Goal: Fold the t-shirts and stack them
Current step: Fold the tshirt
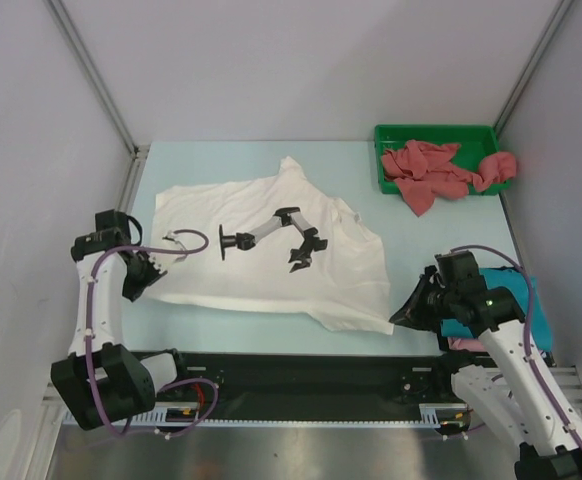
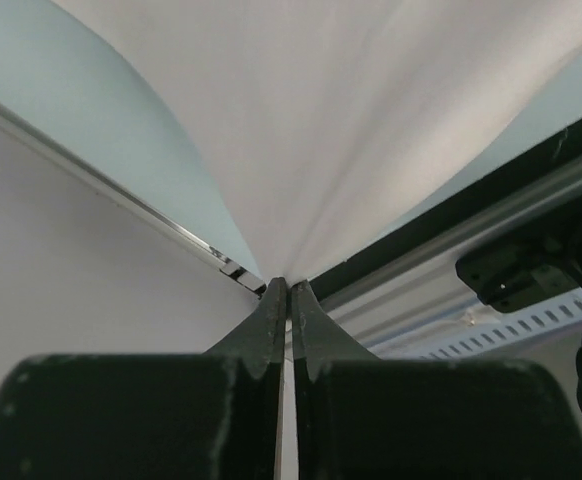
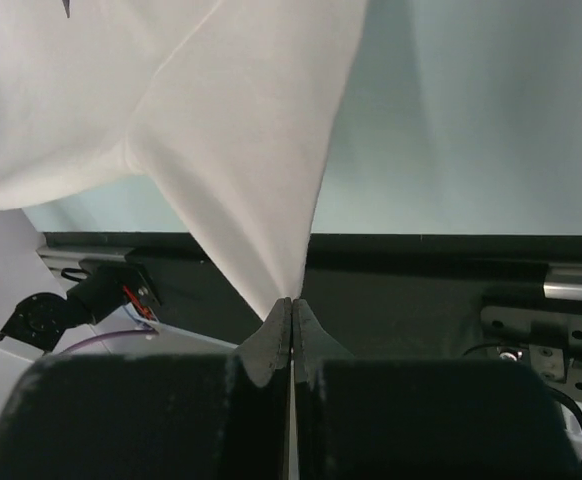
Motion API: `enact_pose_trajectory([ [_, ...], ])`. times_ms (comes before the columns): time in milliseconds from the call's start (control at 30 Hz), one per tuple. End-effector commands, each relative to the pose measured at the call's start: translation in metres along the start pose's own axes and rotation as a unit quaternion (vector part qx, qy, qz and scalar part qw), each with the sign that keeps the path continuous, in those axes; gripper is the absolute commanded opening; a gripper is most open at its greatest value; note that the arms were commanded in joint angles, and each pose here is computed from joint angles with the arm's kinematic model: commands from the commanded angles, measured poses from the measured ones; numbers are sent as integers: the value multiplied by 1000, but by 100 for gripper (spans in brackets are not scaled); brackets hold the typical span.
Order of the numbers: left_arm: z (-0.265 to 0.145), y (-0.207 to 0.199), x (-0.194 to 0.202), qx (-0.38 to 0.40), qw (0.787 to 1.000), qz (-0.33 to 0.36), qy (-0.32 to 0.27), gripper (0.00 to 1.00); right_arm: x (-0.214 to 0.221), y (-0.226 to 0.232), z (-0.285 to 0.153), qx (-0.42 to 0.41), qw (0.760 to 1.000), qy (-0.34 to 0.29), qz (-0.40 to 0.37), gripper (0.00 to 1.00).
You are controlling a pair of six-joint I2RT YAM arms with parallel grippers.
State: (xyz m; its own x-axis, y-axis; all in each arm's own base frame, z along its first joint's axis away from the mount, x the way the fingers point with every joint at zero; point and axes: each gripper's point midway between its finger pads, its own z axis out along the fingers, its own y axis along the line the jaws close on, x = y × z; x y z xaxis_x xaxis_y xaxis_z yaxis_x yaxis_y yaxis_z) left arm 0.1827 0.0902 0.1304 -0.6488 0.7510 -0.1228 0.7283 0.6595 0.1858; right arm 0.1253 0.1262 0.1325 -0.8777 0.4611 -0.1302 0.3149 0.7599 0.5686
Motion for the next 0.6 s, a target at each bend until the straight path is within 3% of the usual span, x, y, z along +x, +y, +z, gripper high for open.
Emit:
enact_pose_trajectory([
  [0, -13, -14, 16, 18, 999, 35, 27, 2, 3, 1, -5, 11, 1000, 4, 3, 0],
  [200, 9, 41, -19, -78, 996, -5, -39, 6, -66, 31, 45, 1, 996, -42, -77, 0],
  [367, 27, 72, -50, -96, 990, -51, -89, 8, -145, 93, 76, -30, 985, -89, -145, 0],
  [567, 44, 103, -70, -119, 985, -67, -104, 8, -214, 128, 131, -16, 978, -87, -188, 0],
])
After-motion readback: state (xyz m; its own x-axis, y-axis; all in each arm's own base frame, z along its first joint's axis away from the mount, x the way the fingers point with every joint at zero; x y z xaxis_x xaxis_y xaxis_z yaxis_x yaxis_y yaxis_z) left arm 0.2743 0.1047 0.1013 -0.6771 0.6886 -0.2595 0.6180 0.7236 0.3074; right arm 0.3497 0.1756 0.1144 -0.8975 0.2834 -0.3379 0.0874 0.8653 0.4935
